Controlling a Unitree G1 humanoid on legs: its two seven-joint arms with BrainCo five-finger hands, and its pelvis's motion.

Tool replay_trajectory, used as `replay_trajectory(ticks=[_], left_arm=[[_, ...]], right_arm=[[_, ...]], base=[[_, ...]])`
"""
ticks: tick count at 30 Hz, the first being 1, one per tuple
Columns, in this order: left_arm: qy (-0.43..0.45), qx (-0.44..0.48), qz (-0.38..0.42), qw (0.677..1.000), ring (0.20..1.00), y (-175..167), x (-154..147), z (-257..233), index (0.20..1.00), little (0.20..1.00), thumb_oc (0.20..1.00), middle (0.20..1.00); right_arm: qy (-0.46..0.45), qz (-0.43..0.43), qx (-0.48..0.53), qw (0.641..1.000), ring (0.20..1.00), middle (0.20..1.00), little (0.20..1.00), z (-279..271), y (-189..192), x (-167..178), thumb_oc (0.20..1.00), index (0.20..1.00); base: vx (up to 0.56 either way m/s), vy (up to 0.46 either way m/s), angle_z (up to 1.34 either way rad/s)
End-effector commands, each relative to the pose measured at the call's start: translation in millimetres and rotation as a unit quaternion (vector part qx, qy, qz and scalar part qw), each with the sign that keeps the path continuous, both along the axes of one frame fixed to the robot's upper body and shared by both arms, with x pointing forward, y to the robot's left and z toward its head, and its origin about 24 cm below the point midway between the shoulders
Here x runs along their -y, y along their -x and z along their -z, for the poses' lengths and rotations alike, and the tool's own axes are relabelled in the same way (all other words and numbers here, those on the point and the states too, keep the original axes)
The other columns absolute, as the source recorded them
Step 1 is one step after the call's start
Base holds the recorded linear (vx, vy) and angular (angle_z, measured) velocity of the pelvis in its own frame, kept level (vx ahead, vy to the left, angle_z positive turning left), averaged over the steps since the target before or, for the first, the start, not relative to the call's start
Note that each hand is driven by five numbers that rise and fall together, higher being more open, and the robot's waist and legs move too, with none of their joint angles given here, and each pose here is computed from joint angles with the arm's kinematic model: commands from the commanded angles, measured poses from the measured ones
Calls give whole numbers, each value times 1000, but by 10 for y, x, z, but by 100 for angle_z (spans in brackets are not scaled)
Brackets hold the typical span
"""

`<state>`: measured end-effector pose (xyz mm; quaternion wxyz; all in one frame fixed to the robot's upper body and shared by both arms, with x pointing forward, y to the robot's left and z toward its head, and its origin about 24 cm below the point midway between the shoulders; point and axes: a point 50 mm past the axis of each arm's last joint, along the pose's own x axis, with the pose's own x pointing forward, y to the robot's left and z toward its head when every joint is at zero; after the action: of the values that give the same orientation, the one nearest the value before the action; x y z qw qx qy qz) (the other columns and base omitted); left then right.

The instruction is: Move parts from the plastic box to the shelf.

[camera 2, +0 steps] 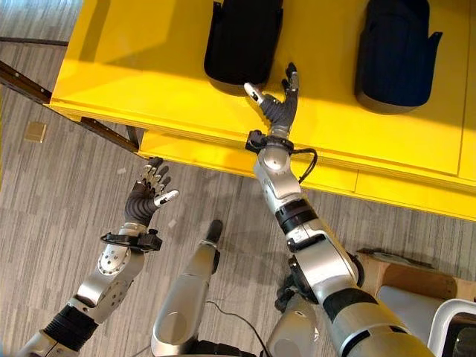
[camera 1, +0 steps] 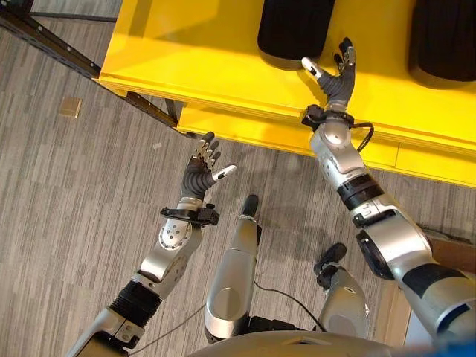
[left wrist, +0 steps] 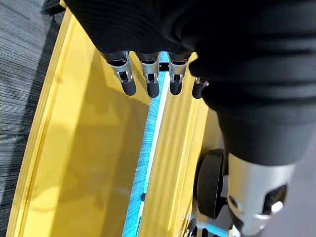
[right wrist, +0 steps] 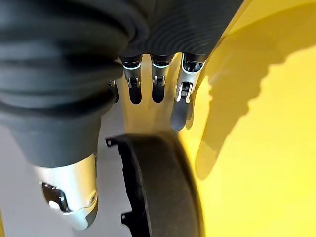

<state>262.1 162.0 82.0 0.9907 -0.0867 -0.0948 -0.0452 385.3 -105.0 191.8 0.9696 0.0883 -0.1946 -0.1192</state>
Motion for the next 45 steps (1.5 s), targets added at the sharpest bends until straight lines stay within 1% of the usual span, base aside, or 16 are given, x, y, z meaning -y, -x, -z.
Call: replay_trajectory(ticks=[1, 4, 9, 11, 13, 16, 18, 22, 25, 27, 30, 33, 37, 43, 44, 45], left_arm=[[4, 55, 5, 998, 1000, 15, -15, -195, 1000, 1000, 1000, 1000], [4, 51, 5, 999, 1000, 17, -22, -179, 1000, 1000, 1000, 1000], [-8, 34, -4, 999, 1000, 6, -80, -98, 1000, 1000, 1000, 1000], [-17, 13, -36, 999, 1000, 59, -261, 6, 1000, 1000, 1000, 1000], [-17, 8, -40, 999, 1000, 78, -282, 36, 1000, 1000, 1000, 1000], [-24, -12, -51, 998, 1000, 155, -377, 136, 1000, 1000, 1000, 1000], [-24, -20, -56, 998, 1000, 199, -416, 176, 1000, 1000, 1000, 1000], [-22, -35, -65, 997, 1000, 272, -480, 268, 1000, 1000, 1000, 1000], [-14, -49, -65, 997, 1000, 326, -483, 347, 1000, 1000, 1000, 1000], [-10, -64, -54, 996, 1000, 365, -448, 431, 1000, 1000, 1000, 1000], [-2, -75, -46, 996, 1000, 399, -417, 494, 1000, 1000, 1000, 1000], [3, -81, -47, 996, 1000, 412, -401, 533, 1000, 1000, 1000, 1000], [-2, -70, -34, 997, 1000, 389, -365, 496, 1000, 1000, 1000, 1000], [0, -68, -51, 996, 1000, 467, -409, 506, 1000, 1000, 1000, 1000], [4, -68, -58, 996, 1000, 490, -423, 514, 1000, 1000, 1000, 1000], [4, -68, -57, 996, 1000, 503, -424, 513, 1000, 1000, 1000, 1000]], right_arm=[[-2, 2, 47, 999, 1000, 1000, 1000, -165, 52, 6, 1000, 1000], [1, -5, 46, 999, 1000, 1000, 1000, -125, 78, -21, 1000, 1000], [27, -65, 18, 997, 1000, 1000, 1000, 189, 205, -204, 1000, 1000], [64, -129, -16, 989, 1000, 1000, 1000, 569, 420, -303, 1000, 1000], [71, -141, -23, 987, 1000, 1000, 1000, 642, 468, -322, 1000, 1000], [85, -189, -38, 978, 1000, 1000, 1000, 849, 664, -335, 1000, 1000], [86, -202, -44, 975, 1000, 1000, 1000, 931, 755, -264, 1000, 1000], [92, -202, -52, 974, 1000, 1000, 1000, 1028, 886, -7, 1000, 1000], [104, -185, -49, 976, 1000, 1000, 1000, 1048, 983, 255, 1000, 1000], [125, -150, -50, 980, 1000, 1000, 1000, 1069, 1186, 661, 1000, 1000], [123, -141, -61, 980, 1000, 1000, 1000, 1123, 1344, 838, 1000, 1000], [133, -143, -77, 978, 1000, 1000, 1000, 1181, 1423, 906, 1000, 1000], [123, -123, -128, 976, 1000, 1000, 1000, 1385, 1563, 1064, 1000, 1000], [127, -160, -138, 969, 1000, 1000, 1000, 1443, 1547, 926, 1000, 1000], [102, -184, -139, 968, 1000, 1000, 1000, 1476, 1533, 834, 1000, 1000], [101, -195, -139, 966, 1000, 1000, 1000, 1477, 1522, 791, 1000, 1000]], base=[[-39, -9, -14], [-44, -15, -13], [-40, -45, -10], [18, -60, -11], [15, -28, -25], [-1, -59, -36], [-9, -54, -49], [-27, -88, -60], [-16, -151, -53], [-51, -346, -64], [-12, -255, -13], [14, -193, -19], [36, -227, -23], [88, -54, -52], [63, 3, -106], [44, -2, -128]])
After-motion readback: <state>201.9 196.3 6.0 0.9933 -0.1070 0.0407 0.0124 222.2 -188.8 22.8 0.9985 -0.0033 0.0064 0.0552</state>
